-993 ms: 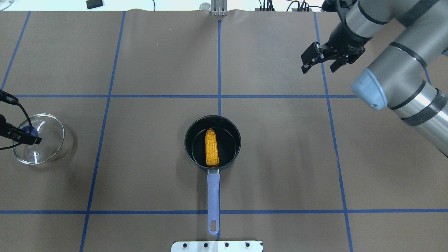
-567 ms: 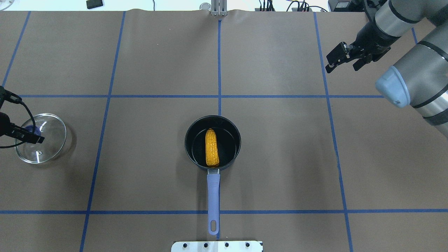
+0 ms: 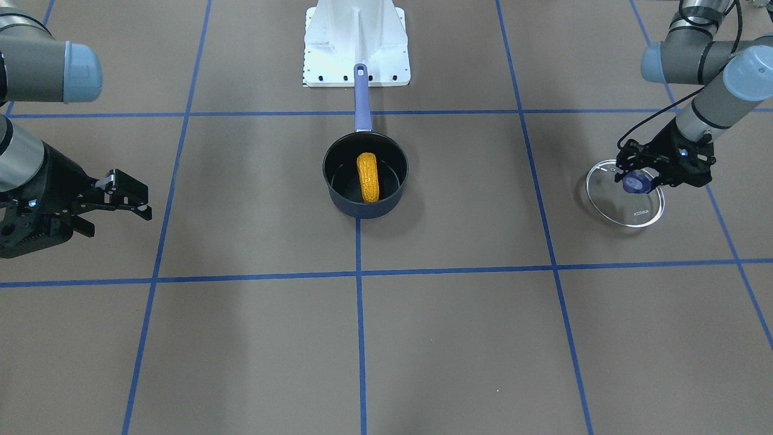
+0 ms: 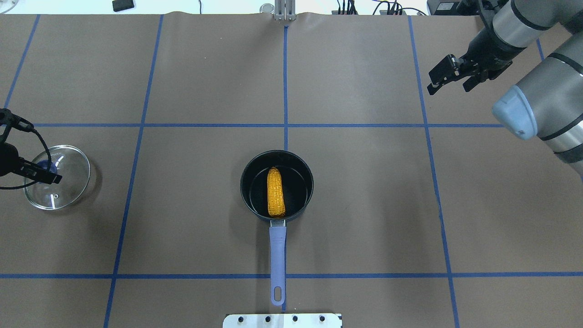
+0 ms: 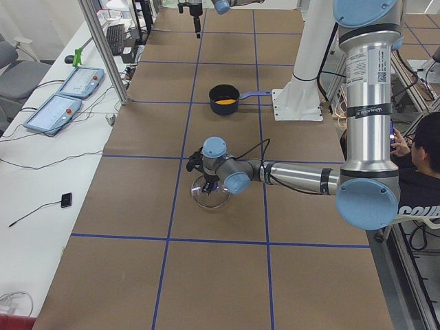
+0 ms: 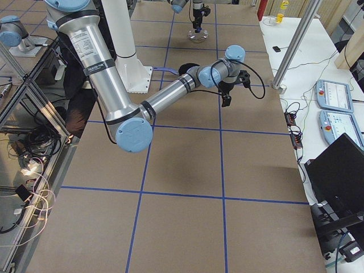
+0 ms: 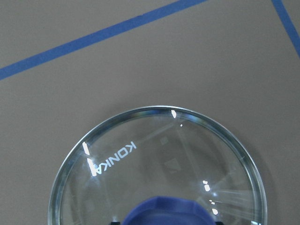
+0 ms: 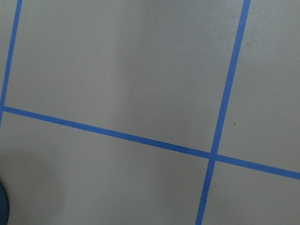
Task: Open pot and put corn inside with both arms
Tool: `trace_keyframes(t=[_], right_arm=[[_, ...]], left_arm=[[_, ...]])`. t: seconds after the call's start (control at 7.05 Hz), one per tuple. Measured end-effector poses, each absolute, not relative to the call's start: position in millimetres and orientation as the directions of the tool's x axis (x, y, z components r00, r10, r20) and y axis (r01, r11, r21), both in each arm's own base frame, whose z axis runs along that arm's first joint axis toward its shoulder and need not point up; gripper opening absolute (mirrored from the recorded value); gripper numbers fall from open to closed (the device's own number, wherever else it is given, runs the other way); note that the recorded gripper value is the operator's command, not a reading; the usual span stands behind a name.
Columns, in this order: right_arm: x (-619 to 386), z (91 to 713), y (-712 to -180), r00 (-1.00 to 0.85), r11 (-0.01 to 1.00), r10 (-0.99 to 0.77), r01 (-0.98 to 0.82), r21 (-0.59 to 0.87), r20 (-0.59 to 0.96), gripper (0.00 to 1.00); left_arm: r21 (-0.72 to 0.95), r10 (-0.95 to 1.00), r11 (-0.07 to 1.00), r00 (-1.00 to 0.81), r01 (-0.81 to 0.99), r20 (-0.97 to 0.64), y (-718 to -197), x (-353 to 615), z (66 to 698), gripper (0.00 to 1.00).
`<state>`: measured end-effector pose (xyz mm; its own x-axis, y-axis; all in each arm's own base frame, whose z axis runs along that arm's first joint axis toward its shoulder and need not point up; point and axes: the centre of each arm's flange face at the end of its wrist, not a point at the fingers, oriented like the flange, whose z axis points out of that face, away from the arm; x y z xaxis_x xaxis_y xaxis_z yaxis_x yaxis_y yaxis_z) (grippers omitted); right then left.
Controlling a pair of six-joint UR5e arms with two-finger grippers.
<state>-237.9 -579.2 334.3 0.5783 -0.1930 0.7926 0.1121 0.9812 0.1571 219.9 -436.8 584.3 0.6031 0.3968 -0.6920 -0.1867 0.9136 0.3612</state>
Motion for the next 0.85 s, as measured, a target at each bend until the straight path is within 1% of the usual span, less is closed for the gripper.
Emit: trace_keyframes(t=[0.43,0.57,0.85], right_arm=[[-238.7,336.7,-579.8,0.580,0.981,-0.192,0.113,0.155,0.792,1.00],[-238.8,337.3,-579.8,0.580,0.982,-0.191,0.113,0.154,0.792,1.00],[-236.7,337.9,-580.1,0.580,0.982,-0.189,0.110,0.153,0.792,1.00]], left_arm=[[0.361,0.397,0.914,0.606,-0.187,-0.690,-440.5,222.9,589.4,0.82],[0.362,0.397,0.913,0.606,-0.188,-0.690,-440.6,223.1,590.2,0.95],[0.368,0.403,0.911,0.595,-0.187,-0.695,-440.6,222.6,583.9,0.98]])
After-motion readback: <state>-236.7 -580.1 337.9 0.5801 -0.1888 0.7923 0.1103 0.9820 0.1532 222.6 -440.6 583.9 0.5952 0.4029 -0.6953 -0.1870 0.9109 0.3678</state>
